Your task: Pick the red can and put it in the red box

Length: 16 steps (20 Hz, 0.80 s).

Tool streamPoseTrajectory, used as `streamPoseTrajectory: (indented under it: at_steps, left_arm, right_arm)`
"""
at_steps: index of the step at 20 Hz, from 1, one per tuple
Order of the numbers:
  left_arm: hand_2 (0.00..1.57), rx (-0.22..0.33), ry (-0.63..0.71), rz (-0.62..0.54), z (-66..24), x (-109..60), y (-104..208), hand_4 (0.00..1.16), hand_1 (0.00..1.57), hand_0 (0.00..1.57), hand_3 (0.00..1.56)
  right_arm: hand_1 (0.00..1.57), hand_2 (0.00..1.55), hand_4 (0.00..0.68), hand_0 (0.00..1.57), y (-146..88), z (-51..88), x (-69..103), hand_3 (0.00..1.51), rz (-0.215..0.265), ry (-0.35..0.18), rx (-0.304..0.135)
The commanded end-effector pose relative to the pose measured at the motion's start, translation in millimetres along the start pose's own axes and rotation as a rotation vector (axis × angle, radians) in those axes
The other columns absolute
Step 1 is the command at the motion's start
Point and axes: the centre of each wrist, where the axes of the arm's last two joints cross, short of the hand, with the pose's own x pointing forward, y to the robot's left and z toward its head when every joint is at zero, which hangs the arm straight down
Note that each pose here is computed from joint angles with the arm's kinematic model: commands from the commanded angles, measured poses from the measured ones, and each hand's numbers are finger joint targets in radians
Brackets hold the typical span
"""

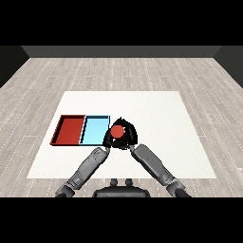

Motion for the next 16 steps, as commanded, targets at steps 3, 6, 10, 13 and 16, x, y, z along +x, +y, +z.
streamPoseTrajectory:
  at_steps: [3,6,10,13,16]
  left_arm:
    - [1.55,-0.01,0.059,0.005,-14.1,5.7,-17,0.95,1.57,1.57,1.45]
    - [1.54,0.008,0.051,-0.018,-20.5,12.4,-18,1.0,1.57,1.57,1.45]
    - [1.48,0.064,0.022,-0.03,-5.3,12.2,-27,0.85,1.57,1.57,1.36]
    - [1.5,0.051,0.01,-0.027,-2.5,2.4,-15,0.87,1.57,1.57,1.36]
    - [1.52,0.056,0.022,-0.003,-18.2,24.1,-13,0.88,1.57,1.57,1.43]
  right_arm:
    - [1.49,1.44,0.519,1.49,2,1.1,-1.5,1.4,-0.047,-0.008,0.001]
    - [1.47,1.44,0.561,1.47,8,-7.8,12.6,1.39,-0.026,-0.002,0.017]
    - [1.5,1.44,0.56,1.5,17,9.0,11.8,1.39,-0.056,-0.008,0.012]
    - [1.52,1.45,0.538,1.52,21,1.2,1.0,1.39,-0.053,-0.024,0.013]
    - [1.52,1.46,0.544,1.52,6,-4.3,13.9,1.4,-0.033,-0.042,0.012]
